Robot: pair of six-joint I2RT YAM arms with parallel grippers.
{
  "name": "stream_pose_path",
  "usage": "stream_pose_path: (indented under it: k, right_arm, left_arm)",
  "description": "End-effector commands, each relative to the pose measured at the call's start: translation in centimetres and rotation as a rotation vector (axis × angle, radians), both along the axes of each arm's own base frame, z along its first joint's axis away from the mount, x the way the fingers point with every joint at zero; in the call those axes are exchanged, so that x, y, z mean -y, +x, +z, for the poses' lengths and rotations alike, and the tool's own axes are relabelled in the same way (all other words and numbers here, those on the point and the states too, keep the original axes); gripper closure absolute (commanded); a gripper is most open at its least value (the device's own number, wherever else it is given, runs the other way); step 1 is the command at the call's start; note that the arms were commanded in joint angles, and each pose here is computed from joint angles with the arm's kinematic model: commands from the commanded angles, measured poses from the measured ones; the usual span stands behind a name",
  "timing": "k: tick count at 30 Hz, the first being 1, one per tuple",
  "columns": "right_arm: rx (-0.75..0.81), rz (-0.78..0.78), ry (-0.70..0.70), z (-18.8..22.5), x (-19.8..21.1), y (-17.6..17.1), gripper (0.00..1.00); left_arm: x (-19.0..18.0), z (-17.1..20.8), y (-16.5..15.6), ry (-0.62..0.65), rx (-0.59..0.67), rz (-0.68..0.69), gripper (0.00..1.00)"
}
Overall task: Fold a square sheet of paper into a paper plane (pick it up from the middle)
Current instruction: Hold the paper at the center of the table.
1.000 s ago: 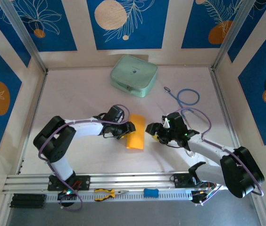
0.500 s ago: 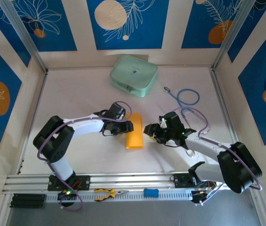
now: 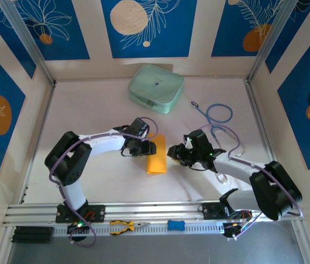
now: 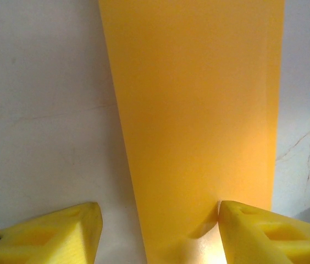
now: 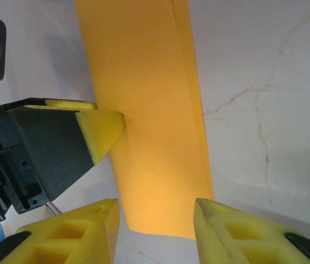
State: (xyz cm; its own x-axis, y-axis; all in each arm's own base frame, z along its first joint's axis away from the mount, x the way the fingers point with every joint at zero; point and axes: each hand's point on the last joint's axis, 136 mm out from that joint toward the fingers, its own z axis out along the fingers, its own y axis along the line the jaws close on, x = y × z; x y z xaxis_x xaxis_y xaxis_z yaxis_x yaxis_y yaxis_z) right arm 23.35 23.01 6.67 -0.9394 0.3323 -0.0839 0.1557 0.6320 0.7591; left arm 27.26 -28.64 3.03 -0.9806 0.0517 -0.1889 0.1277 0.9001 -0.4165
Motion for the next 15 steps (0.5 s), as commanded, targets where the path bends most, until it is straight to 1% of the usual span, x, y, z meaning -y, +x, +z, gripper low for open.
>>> stream_pose_path:
  k: [1,2,4,6,9,15]
  right_arm:
    - [0.035,0.038,0.032,1.1,-1.5,0.8,0.62]
    - [0.034,0.044,0.036,1.0,-1.7,0.9,0.63]
    - [0.029,0.060,0.051,0.9,-2.4,1.2,0.70]
    - [0.030,0.069,0.060,0.8,-3.0,1.6,0.74]
    - [0.006,0.051,0.033,-0.4,-3.1,2.0,0.83]
    - [-0.038,0.079,0.032,-2.1,-4.2,2.3,0.89]
  left_arm:
    - [0.0,-0.8,-0.4,0.021,-0.021,-0.044,0.41]
    - [0.2,-0.8,-0.4,0.019,-0.025,-0.052,0.41]
    - [0.2,-1.0,-0.5,0.023,-0.036,-0.058,0.41]
    - [0.1,-1.2,-0.6,0.029,-0.044,-0.059,0.41]
    - [0.1,-1.3,-0.7,0.026,-0.046,-0.057,0.41]
    - [0.3,-1.2,-0.7,0.011,-0.047,-0.049,0.40]
